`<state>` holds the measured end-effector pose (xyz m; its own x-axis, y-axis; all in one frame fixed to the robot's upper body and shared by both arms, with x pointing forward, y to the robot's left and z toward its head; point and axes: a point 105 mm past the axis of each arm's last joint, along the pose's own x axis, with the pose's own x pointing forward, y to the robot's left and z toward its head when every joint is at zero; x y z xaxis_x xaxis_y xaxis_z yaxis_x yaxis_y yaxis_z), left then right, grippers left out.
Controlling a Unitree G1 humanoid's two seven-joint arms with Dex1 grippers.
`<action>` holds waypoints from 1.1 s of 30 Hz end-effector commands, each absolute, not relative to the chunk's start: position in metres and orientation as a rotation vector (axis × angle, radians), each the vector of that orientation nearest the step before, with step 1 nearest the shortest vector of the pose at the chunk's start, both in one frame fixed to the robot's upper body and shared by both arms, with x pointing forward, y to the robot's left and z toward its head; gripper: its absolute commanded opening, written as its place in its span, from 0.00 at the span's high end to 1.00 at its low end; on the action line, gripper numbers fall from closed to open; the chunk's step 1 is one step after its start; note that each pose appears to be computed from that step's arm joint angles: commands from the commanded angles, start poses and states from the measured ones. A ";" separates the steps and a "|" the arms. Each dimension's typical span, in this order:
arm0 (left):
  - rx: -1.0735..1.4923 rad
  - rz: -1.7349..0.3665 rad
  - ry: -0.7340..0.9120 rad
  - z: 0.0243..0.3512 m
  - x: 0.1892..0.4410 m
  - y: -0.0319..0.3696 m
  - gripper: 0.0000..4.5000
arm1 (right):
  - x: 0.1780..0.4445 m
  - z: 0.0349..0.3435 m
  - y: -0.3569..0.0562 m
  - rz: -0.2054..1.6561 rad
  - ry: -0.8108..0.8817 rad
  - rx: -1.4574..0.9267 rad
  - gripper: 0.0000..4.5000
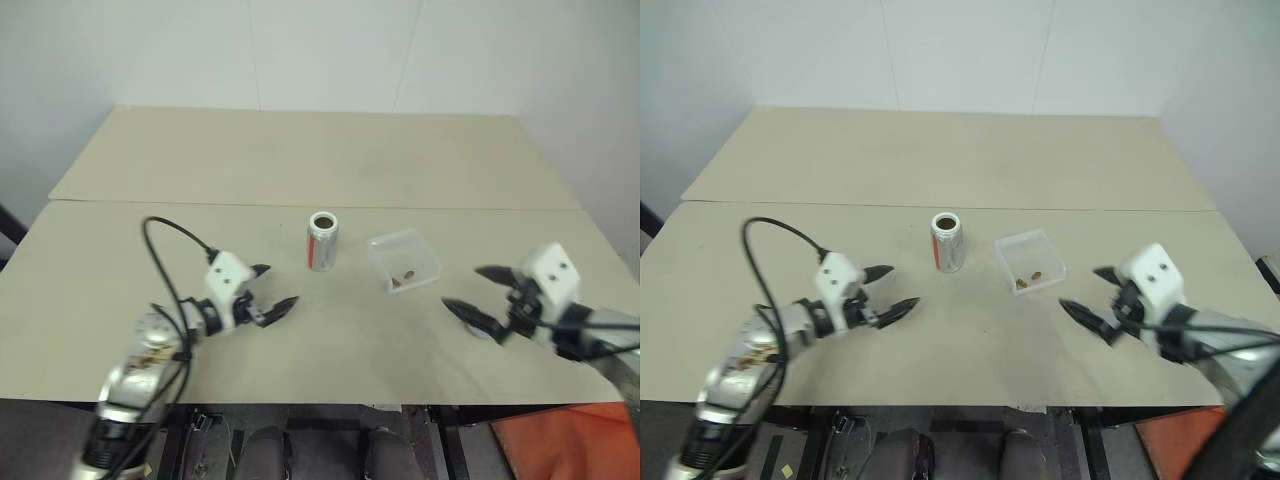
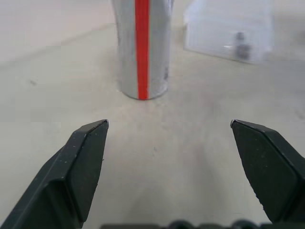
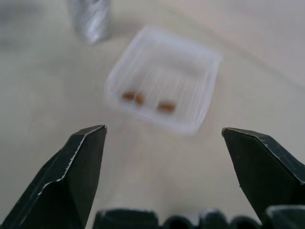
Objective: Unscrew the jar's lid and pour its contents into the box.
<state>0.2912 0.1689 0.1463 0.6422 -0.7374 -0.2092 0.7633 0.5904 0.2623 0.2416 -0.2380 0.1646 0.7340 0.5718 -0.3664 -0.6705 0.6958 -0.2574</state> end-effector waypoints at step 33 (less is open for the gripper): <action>0.270 -0.434 -0.091 0.217 0.241 0.228 0.00 | 0.277 0.209 -0.264 0.838 0.172 -0.632 0.00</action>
